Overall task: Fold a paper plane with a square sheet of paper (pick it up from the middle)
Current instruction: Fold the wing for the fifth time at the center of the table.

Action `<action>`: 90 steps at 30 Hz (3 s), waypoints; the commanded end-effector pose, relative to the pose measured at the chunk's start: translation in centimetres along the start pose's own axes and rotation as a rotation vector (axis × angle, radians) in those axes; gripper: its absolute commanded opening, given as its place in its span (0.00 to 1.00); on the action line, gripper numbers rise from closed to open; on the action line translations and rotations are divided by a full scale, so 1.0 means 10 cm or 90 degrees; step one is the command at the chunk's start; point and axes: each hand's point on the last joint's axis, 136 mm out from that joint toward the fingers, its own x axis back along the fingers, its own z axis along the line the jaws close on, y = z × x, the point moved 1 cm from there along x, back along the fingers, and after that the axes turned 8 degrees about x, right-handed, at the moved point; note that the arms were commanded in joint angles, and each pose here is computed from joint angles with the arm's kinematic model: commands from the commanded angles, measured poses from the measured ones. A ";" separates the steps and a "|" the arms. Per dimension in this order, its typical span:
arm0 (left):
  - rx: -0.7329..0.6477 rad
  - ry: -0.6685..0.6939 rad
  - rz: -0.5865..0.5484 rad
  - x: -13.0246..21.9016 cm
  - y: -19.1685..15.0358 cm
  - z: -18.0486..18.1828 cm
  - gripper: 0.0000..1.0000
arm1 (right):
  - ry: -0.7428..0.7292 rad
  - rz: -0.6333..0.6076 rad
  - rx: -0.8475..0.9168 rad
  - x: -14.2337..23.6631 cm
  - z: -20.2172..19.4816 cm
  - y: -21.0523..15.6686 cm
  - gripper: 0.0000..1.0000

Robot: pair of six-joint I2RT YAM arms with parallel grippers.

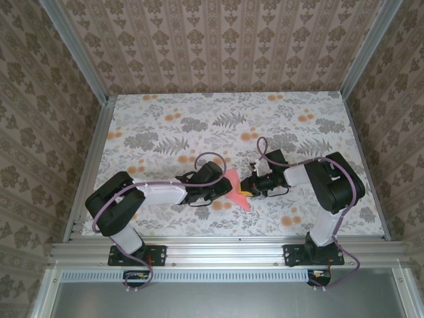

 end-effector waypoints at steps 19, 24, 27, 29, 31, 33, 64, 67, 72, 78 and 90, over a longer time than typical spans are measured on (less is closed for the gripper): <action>-0.004 0.013 -0.002 0.20 0.30 0.00 0.11 | -0.273 -0.169 0.248 0.53 0.12 0.20 0.30; 0.003 0.008 0.001 0.22 0.34 0.00 0.11 | -0.332 -0.208 0.457 0.43 0.38 0.06 0.32; 0.007 0.007 0.005 0.23 0.35 0.00 0.11 | -0.353 -0.212 0.543 0.31 0.44 -0.06 0.34; 0.008 0.008 0.005 0.22 0.35 0.00 0.11 | -0.356 -0.217 0.589 0.22 0.47 -0.14 0.35; 0.008 0.006 0.007 0.22 0.35 -0.01 0.11 | -0.362 -0.212 0.645 0.14 0.52 -0.22 0.38; 0.009 0.005 0.008 0.22 0.35 -0.01 0.11 | -0.370 -0.209 0.697 0.06 0.56 -0.28 0.40; 0.011 0.001 0.014 0.21 0.34 -0.05 0.11 | -0.582 -0.178 0.922 -0.34 0.39 -0.18 0.33; 0.011 0.002 0.013 0.21 0.34 -0.05 0.11 | -0.582 -0.180 0.914 -0.32 0.36 -0.20 0.29; 0.011 0.006 0.011 0.22 0.35 -0.04 0.12 | -0.569 -0.180 0.899 -0.33 0.33 -0.24 0.20; 0.010 0.002 0.007 0.23 0.36 -0.06 0.15 | -0.563 -0.194 0.862 -0.33 0.31 -0.24 0.06; -0.005 -0.003 -0.056 0.53 0.46 -0.04 0.58 | -0.392 -0.234 0.639 -0.31 0.33 -0.20 0.00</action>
